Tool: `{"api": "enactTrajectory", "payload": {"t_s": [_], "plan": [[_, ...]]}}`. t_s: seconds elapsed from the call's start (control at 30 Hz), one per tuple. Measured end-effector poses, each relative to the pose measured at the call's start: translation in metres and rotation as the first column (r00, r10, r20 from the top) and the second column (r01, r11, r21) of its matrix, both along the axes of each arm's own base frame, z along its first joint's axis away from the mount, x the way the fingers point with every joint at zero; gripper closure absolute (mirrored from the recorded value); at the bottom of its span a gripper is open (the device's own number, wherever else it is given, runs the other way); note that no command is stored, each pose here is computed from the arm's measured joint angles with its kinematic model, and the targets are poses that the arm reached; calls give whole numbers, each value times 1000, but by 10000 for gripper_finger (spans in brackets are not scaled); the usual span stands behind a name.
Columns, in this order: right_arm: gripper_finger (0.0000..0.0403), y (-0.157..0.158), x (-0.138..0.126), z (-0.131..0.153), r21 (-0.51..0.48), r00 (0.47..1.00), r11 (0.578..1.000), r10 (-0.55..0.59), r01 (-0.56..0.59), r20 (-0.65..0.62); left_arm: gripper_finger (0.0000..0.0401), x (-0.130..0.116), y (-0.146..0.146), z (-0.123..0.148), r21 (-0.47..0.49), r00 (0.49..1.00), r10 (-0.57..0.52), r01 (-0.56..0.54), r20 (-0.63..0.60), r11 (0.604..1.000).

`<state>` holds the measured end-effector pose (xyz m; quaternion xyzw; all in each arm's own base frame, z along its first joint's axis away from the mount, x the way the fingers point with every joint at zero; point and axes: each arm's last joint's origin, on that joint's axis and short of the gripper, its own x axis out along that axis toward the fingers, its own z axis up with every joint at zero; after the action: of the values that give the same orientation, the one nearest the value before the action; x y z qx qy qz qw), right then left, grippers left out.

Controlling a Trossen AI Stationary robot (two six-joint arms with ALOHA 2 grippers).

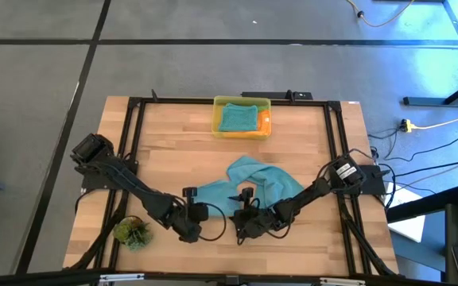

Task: Fold microfiber towels
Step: Put the top blue microfiber cloth into the yellow bin

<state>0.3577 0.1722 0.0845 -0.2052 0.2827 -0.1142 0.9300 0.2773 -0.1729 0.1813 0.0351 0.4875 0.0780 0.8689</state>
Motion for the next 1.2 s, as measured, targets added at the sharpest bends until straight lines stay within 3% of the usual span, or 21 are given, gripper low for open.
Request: {"api": "enactTrajectory", "payload": {"t_s": [0.2, 0.37, 0.53, 0.87, 1.2], "plan": [[147, 0, 0, 0, -4, 1000, 1000, 23, -23, -7, 401, -1, -1, 0, -1, 1000, -18, 18, -10, 1000], [267, 1, 0, 1, 13, 998, 998, 56, -56, -18, 401, -3, 0, -1, 4, 999, -29, 29, -41, 1000], [385, 5, 0, 16, 136, 988, 979, 153, -152, -1, 401, -4, 0, -2, 11, 996, -67, 68, -61, 998], [395, -6, -5, 71, 166, 988, 974, 145, -152, 52, 401, 1, 19, 15, 51, 993, -109, 111, -44, 992], [397, -58, -20, 124, 130, 992, 986, 113, -104, -63, 401, 10, 81, 59, 155, 994, -93, 82, 62, 985]]}}
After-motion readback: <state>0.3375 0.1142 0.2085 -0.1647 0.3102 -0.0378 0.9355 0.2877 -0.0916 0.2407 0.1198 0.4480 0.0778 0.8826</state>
